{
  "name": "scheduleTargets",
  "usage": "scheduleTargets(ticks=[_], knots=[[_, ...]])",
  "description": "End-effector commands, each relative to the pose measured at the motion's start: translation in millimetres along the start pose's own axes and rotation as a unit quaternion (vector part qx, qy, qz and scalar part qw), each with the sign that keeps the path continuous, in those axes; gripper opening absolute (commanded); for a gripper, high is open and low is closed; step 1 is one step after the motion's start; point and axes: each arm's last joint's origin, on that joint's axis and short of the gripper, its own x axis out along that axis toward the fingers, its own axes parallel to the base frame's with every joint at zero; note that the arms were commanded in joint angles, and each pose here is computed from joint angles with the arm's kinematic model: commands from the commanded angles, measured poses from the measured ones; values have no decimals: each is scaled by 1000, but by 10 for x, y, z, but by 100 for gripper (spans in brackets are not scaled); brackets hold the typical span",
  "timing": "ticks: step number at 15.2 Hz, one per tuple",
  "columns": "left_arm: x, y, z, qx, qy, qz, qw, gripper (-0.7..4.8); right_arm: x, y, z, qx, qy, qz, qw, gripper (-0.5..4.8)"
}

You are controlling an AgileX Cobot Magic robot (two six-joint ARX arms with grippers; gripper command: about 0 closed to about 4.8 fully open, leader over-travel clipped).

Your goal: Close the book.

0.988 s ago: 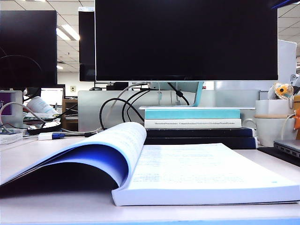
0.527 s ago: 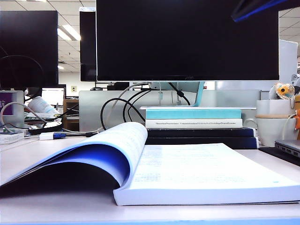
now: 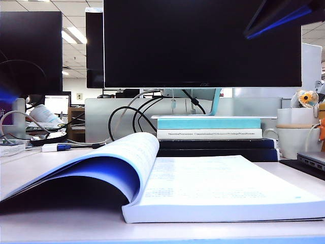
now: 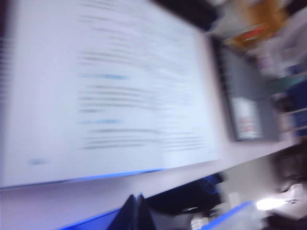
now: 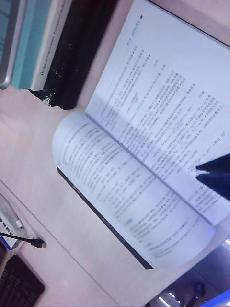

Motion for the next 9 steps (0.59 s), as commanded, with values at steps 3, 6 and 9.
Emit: scheduleTargets(ticks=[3,6,9], knots=[[213,-77,-215,213,39,22,976,15,21,9,63,-15,-25,8,1000,-1],[360,-62,-356,433,66,92,894,12,22,8,64,-17,-26,6,1000,-1],[323,-190,-424,567,18,88,819,237,27,4,50,-38,-19,5,999,-1]])
